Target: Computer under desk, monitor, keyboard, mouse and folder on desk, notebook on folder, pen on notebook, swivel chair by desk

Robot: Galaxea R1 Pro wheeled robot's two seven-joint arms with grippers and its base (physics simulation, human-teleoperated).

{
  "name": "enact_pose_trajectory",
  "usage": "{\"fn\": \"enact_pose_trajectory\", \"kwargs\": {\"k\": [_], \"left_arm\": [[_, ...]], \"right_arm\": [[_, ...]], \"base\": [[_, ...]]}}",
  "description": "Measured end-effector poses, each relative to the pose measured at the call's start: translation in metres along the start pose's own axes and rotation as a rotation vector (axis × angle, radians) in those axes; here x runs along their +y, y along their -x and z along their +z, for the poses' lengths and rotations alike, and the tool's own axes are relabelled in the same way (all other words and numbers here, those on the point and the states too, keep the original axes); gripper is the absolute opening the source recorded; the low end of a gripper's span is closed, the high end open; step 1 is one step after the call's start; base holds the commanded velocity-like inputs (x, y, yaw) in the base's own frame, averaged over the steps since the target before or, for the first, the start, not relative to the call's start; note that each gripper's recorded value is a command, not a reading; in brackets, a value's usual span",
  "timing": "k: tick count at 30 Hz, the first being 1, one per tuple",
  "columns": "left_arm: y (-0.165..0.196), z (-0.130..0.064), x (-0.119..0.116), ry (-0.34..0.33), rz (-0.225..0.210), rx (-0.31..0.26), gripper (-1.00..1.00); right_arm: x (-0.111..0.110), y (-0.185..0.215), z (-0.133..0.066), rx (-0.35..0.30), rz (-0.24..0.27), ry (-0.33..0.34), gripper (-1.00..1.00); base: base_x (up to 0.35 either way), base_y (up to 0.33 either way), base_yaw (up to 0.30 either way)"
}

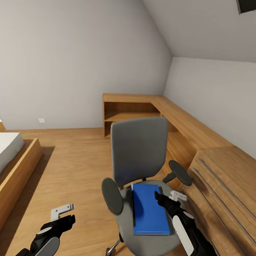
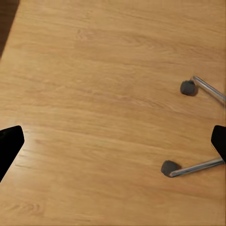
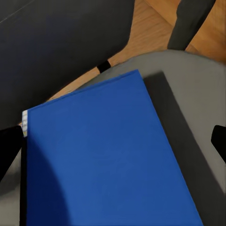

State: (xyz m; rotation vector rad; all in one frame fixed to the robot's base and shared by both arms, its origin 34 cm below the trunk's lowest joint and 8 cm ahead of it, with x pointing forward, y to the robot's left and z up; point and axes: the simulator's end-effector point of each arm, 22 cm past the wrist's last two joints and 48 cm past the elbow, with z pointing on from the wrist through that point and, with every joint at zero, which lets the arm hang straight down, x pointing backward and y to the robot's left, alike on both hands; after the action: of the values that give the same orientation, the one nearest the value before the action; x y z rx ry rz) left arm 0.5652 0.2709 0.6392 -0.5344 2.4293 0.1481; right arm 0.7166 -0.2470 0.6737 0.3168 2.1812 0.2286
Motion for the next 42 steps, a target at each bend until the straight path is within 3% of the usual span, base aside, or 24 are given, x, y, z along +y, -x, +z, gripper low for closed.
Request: {"fn": "enact_pose_trajectory", "kwargs": {"k": [8,14,42], "left_arm": [[0.002,-0.001,-0.001,-0.004,-0.001,-0.003,1.00],[0.012,-0.006,-0.010,-0.028,-0.015,-0.029,1.00],[-0.021,0.031,-0.007,-0.031,-0.019,-0.036,1.00]], "right_arm": [[-0.016,-0.009,0.002,0.021,0.026,-0.031,1.00],[-0.031,-0.036,0.007,0.072,0.031,-0.062,1.00],[-0.046,-0.084,0.034,0.084,0.026,-0.062,1.00]], "base": [[0.145,0.000,0.000],[0.011,0.000,0.000],[0.000,0.000,0.000]]}}
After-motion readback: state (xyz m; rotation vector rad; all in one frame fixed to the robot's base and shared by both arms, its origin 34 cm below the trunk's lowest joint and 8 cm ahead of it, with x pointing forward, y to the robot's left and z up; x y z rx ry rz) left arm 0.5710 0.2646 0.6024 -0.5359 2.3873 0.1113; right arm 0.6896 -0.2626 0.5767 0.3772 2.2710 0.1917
